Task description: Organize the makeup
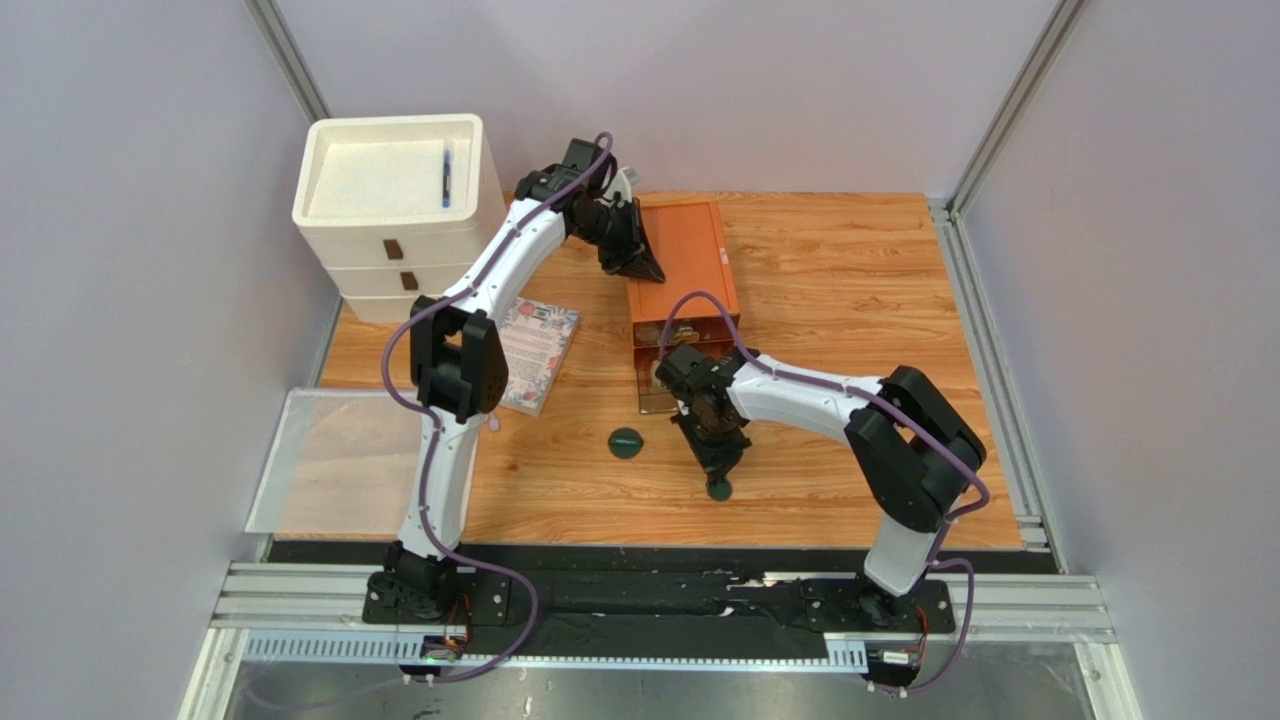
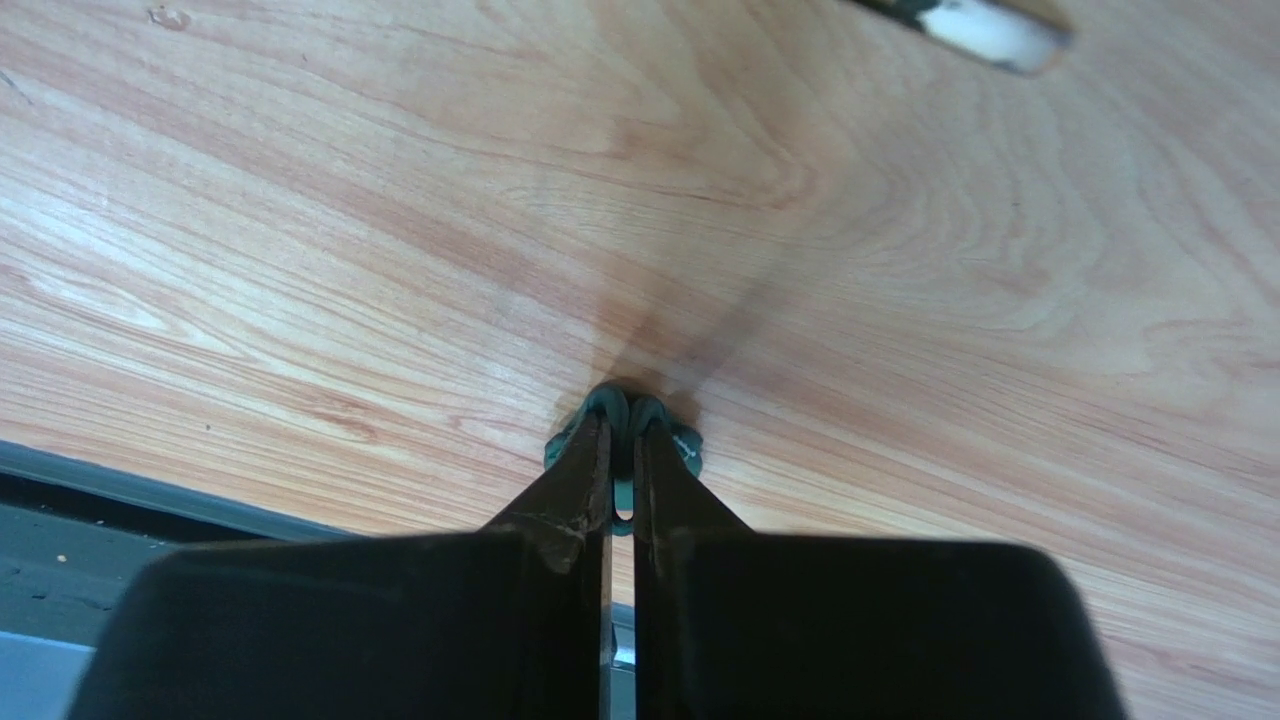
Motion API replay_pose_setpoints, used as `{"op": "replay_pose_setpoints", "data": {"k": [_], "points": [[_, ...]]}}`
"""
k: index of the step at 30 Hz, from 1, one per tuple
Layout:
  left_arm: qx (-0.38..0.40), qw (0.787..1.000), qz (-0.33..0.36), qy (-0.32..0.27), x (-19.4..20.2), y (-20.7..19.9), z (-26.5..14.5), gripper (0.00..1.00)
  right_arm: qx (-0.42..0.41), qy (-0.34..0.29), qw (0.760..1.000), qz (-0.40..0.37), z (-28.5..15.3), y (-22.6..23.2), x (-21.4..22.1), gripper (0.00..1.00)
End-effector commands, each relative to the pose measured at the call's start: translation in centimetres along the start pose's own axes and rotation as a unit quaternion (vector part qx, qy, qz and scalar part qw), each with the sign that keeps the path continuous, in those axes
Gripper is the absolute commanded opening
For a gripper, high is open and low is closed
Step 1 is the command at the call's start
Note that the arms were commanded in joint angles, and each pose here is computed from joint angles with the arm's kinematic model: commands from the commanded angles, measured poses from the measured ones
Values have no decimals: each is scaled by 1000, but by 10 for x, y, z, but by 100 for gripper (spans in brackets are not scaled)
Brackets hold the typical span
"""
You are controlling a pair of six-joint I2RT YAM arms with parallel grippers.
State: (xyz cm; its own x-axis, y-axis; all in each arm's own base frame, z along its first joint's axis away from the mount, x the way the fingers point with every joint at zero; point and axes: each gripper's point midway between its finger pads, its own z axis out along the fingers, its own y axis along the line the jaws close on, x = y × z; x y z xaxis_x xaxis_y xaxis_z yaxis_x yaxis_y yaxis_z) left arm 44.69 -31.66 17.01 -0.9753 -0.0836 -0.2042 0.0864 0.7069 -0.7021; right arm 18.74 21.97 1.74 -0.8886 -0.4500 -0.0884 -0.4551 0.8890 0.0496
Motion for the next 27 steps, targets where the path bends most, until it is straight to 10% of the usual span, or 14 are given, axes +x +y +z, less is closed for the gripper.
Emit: {"op": "replay_pose_setpoints", "data": {"k": [1, 10, 21, 24, 27], "points": [[-8, 1000, 13, -16, -5, -4, -13, 0, 28, -70, 997, -10, -31, -12, -22, 0], [-6, 1000, 13, -14, -4, -4, -12, 0, 26, -253, 967, 23, -135, -15, -105, 0], [-3, 1000, 14, -13, -4, -5, -13, 0, 37, -235, 971, 35, -120, -13, -170, 2], [-3, 1000, 14, -13, -4, -5, -14, 0, 38, -215, 975, 31, -108, -13, -171, 8], [-1, 1000, 15, -13, -4, -7, -15, 0, 48, -214, 975, 28, -108, -16, -169, 42]]}}
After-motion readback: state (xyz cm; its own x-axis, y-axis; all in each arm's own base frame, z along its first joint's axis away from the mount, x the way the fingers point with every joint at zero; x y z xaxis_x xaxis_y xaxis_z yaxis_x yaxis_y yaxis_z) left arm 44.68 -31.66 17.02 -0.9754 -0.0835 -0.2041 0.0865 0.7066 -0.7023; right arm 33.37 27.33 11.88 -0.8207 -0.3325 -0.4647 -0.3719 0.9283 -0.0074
